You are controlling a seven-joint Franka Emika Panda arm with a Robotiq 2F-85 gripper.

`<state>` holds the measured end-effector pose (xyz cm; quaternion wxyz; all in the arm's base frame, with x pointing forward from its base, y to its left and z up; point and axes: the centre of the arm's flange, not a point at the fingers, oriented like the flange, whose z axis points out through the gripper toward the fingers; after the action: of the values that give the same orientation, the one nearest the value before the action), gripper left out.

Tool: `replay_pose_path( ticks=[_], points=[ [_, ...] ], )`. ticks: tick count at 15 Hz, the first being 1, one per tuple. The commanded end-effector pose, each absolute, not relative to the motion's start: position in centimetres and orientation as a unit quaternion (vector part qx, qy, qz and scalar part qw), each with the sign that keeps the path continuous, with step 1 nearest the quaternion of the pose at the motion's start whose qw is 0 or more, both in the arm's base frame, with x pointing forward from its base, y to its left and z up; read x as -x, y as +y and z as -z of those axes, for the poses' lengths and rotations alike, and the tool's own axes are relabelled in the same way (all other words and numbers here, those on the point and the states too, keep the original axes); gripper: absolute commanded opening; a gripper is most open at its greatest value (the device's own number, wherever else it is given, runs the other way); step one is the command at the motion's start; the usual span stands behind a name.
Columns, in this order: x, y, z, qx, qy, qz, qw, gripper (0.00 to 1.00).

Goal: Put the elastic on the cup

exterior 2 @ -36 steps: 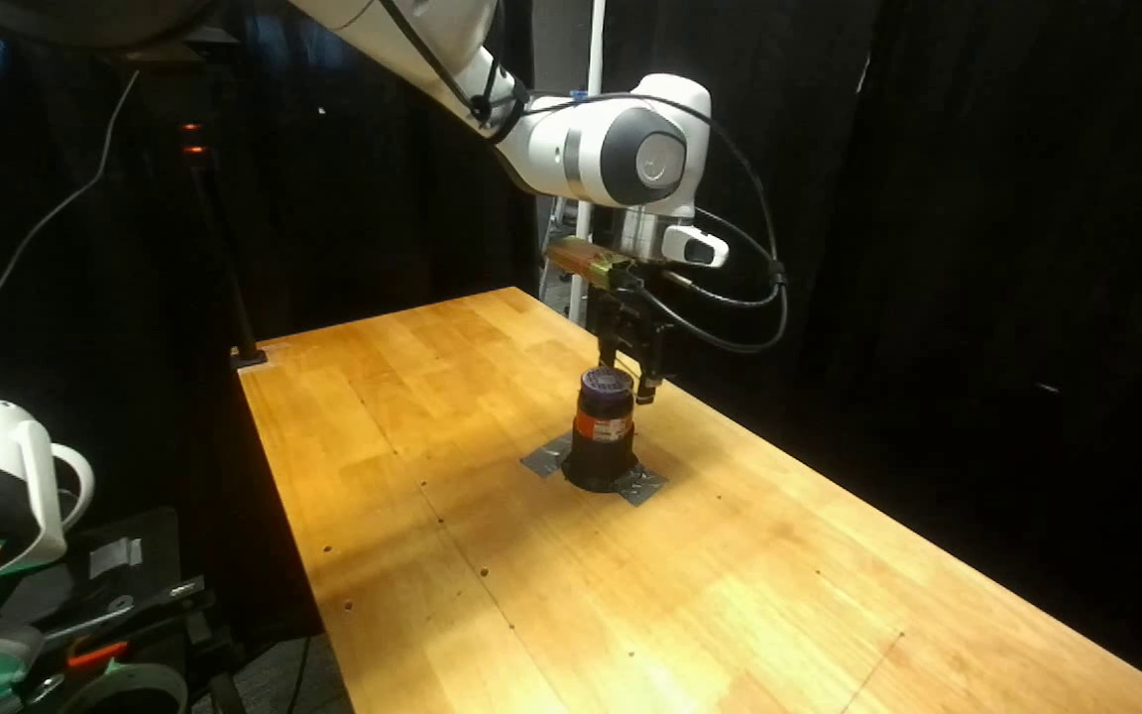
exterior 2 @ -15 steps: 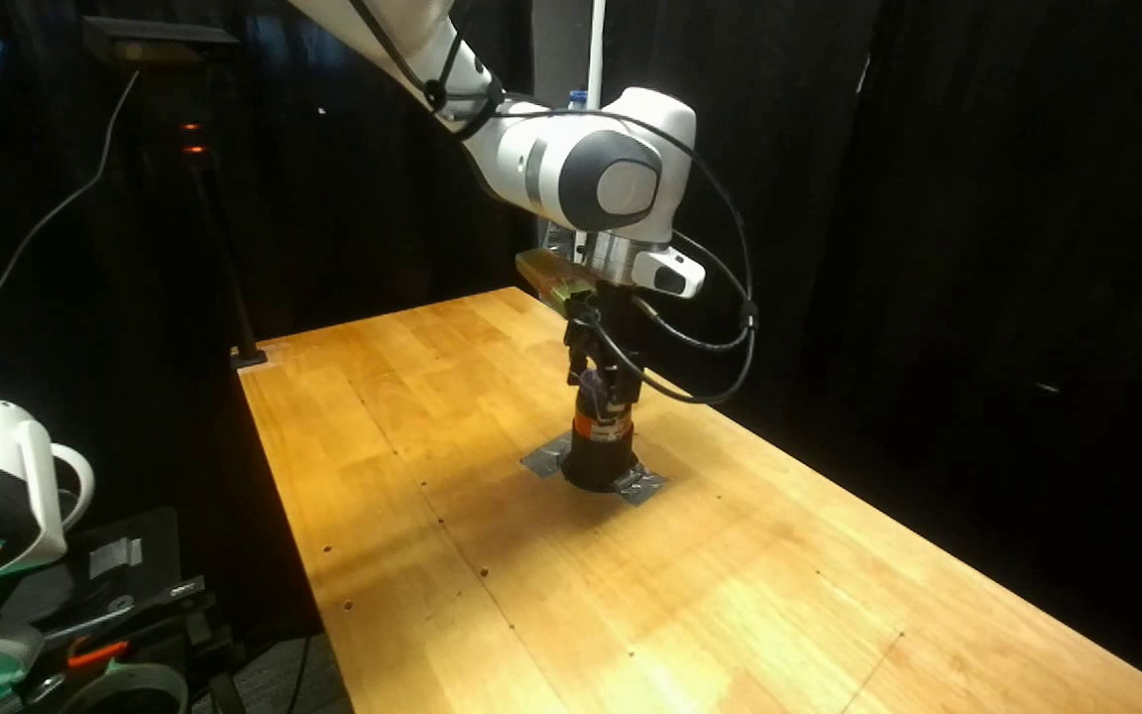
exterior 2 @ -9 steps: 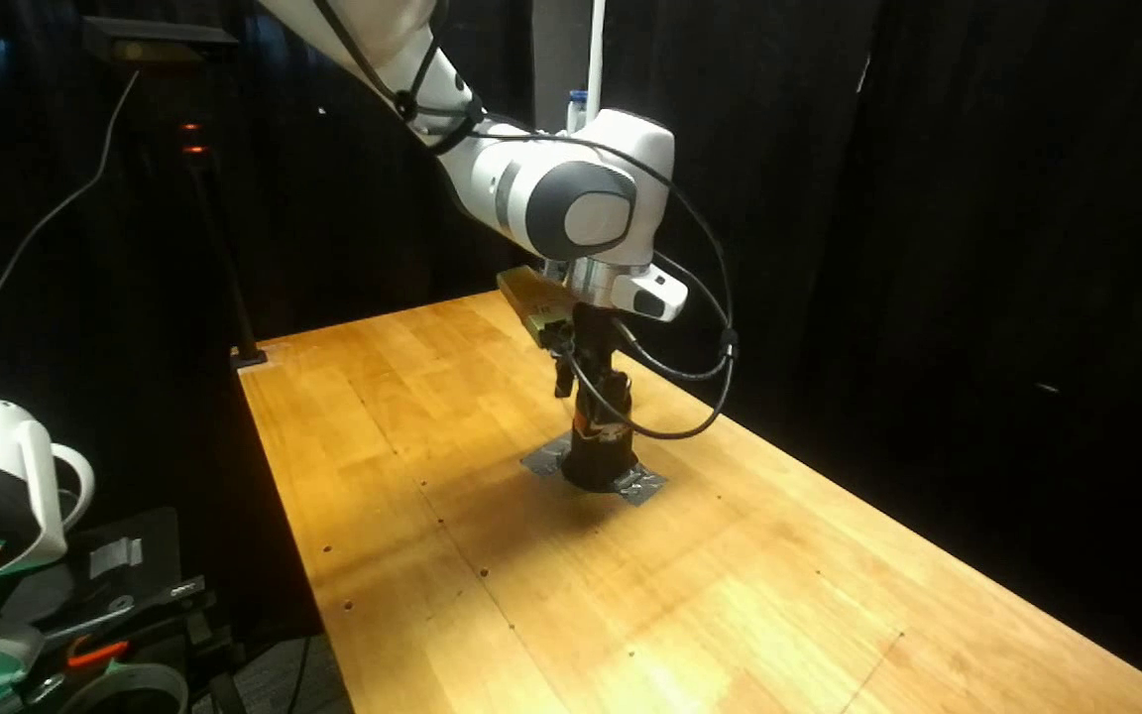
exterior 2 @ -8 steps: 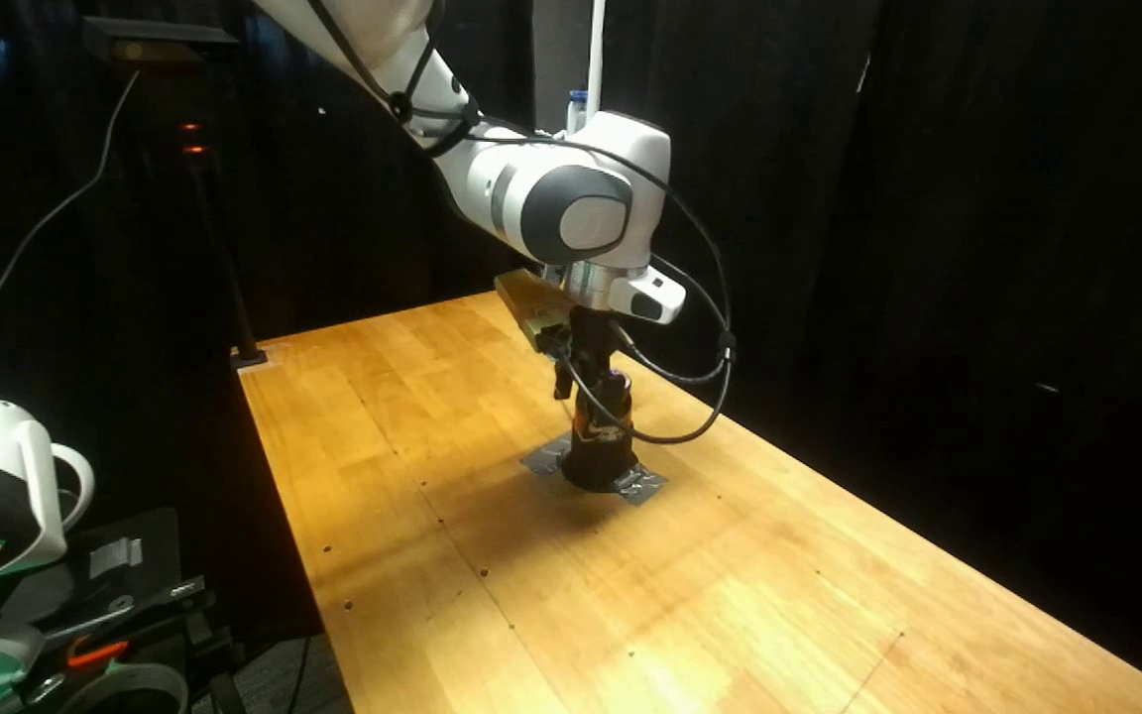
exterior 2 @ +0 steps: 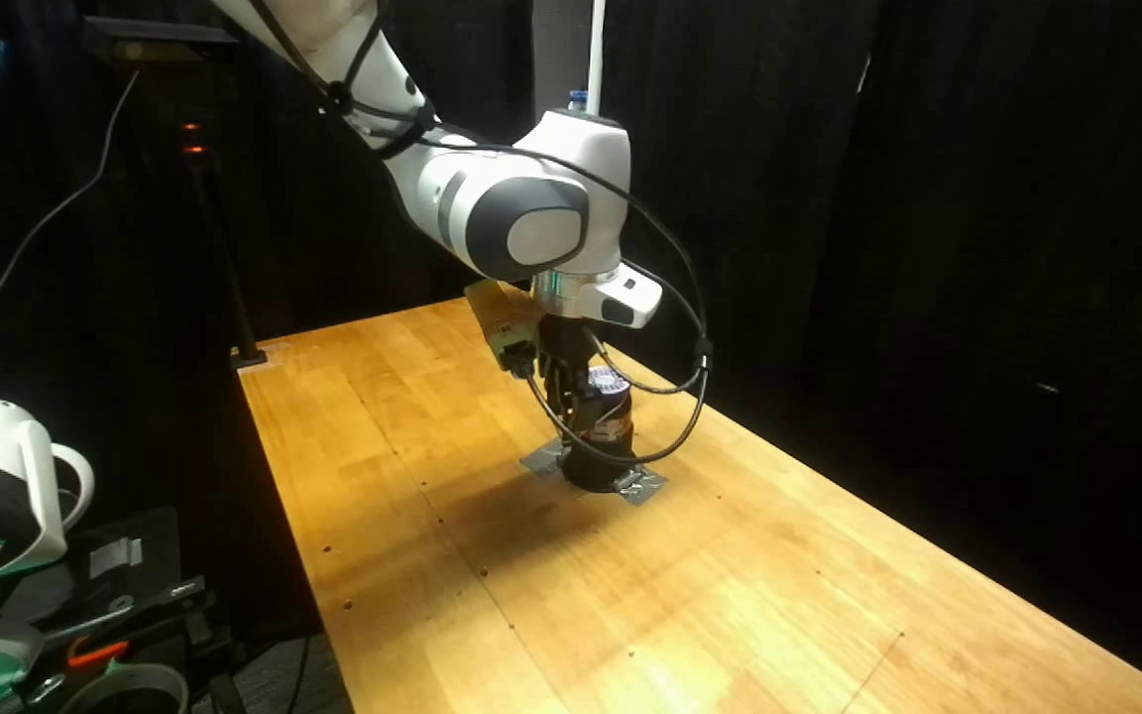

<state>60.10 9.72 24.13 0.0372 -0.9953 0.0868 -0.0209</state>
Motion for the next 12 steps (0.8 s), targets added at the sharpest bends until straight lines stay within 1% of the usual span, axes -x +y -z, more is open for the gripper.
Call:
replay_pose_path(
  ticks=[1,2,3,5,7,9,12],
  points=[
    [-55.0,10.3,-25.5,0.993,0.075,0.074,0.046,0.27],
    [-54.3,10.6,-25.7,0.992,0.071,0.096,0.047,0.18],
    [-53.8,10.8,-25.8,0.989,0.071,0.119,0.047,0.11],
    [-52.8,11.0,-25.8,0.983,0.064,0.163,0.05,0.05],
    [-51.8,10.9,-25.7,0.973,0.068,0.215,0.047,0.01],
    [-50.9,10.7,-25.5,0.96,0.074,0.267,0.049,0.06],
    [-50.0,9.9,-25.4,0.933,0.089,0.346,0.051,0.06]
  ],
)
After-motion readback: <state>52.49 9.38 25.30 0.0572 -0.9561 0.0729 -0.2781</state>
